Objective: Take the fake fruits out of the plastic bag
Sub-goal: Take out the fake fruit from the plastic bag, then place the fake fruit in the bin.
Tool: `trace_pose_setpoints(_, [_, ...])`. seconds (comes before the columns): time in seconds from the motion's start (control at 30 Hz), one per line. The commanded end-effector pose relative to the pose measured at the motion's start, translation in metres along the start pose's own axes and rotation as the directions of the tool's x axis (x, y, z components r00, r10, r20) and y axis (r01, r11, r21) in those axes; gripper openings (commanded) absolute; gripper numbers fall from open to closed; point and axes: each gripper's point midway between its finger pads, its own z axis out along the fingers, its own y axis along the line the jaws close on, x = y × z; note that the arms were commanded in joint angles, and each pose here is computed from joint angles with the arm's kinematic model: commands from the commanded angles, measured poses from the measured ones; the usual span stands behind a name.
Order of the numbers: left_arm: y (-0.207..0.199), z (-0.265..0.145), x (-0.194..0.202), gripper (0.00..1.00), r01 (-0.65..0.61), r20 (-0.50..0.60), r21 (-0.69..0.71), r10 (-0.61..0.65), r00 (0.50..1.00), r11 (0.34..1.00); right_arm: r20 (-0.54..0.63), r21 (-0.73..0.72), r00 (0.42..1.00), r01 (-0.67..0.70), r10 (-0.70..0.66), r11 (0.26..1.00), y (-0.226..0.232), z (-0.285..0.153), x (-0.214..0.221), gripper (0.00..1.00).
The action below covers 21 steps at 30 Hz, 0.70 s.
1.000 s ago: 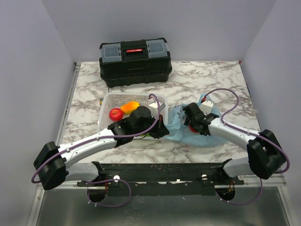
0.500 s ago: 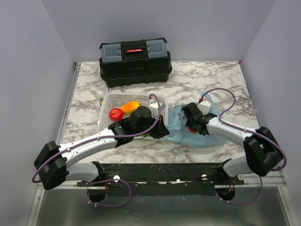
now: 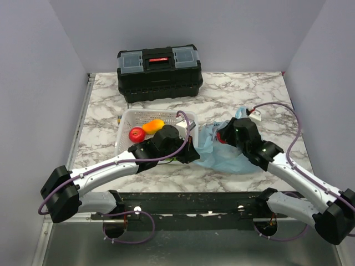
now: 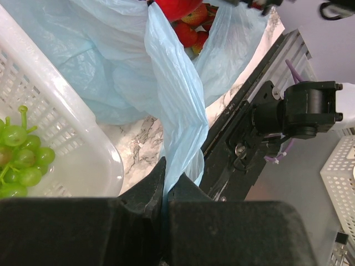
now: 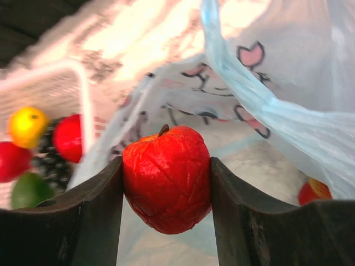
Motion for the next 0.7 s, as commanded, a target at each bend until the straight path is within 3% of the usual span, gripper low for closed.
trace_pose_setpoints(0.0, [-0.006,0.0,-0.001,0.0,-0.004,-0.004,0.027,0.004,1.0,1.0,0.058,-0.186,0.997,-0.039,0.051,0.982,0.032,-0.018,-0.022,0.01])
trace_pose_setpoints(0.2, [-0.005,-0.002,0.001,0.0,-0.004,-0.002,0.027,0.004,1.0,1.0,0.083,-0.281,0.995,-0.03,0.055,0.959,0.063,-0.024,-0.044,0.01])
trace_pose_setpoints(0.67, [-0.005,-0.006,0.001,0.0,-0.005,0.006,0.025,0.004,1.0,1.0,-0.041,-0.556,0.999,-0.036,0.016,0.831,0.154,-0.021,-0.049,0.01])
